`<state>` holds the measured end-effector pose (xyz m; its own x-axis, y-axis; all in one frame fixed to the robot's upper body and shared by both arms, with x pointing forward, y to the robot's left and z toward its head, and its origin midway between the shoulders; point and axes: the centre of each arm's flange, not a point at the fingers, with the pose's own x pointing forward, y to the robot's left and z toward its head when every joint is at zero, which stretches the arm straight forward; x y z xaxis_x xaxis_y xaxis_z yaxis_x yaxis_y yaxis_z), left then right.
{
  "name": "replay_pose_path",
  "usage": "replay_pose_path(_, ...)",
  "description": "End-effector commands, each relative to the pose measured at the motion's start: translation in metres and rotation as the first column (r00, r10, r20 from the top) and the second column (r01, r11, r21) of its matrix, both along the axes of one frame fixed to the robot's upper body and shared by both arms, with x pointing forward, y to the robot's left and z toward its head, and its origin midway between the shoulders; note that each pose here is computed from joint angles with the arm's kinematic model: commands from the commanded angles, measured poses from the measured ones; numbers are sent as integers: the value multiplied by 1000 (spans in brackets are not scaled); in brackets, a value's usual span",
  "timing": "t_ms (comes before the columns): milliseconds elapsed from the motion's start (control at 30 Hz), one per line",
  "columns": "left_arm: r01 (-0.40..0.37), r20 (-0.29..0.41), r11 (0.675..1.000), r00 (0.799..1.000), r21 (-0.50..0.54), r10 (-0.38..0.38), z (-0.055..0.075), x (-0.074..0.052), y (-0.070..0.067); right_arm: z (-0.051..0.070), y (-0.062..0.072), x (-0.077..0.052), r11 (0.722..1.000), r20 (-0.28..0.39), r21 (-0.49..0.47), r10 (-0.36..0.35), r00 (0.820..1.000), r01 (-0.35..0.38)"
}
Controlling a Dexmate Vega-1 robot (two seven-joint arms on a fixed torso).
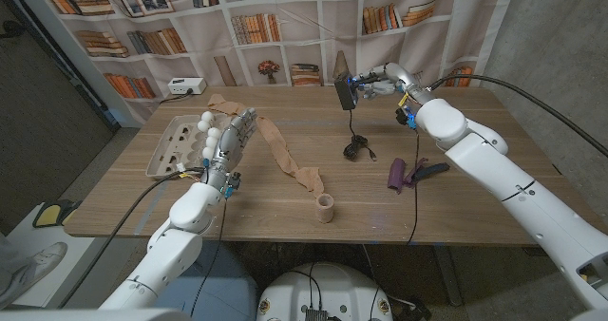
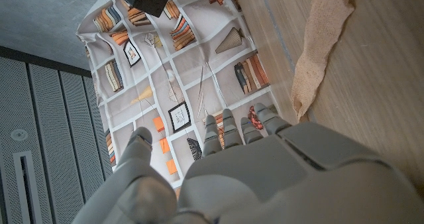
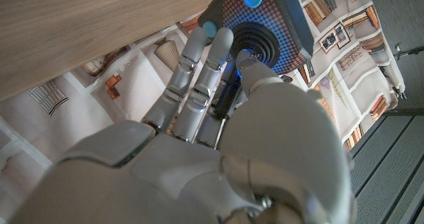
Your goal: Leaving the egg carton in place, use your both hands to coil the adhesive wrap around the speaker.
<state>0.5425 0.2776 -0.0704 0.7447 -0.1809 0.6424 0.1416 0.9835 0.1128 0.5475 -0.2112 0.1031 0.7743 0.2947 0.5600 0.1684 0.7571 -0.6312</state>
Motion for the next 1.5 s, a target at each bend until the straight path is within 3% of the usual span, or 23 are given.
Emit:
replay_pose_path(33,-22,47,1000,999,4,21,0,-19,4,-3,-4,5,1000,-22,13,17,1000,-17)
replay_pose_path(200,-23,62,1000,998,0,23,1,-22,4,-4,-2,7,1000,-26,16,22,999,-21)
replay_pose_path(733,-164,175,986,973,45,154,9,-31,-3,-6,-13,8,998,-32,58,22,999,-20)
replay_pose_path(1000,-183,217,980,962,77,163,13,-33,-13,-5,-17,7,998,-31,62,20,999,-18)
replay_pose_path(1200,-239,277,958,942,157,189,16,-39,-21,-4,-23,6,996,-30,83,30,999,-27)
replay_pose_path(1333,-228,262,964,947,139,186,13,-35,-21,-5,-25,5,996,-28,88,32,999,-30)
replay_pose_path(1500,-260,292,949,935,180,201,16,-37,-23,-6,-27,6,994,-29,102,32,999,-29)
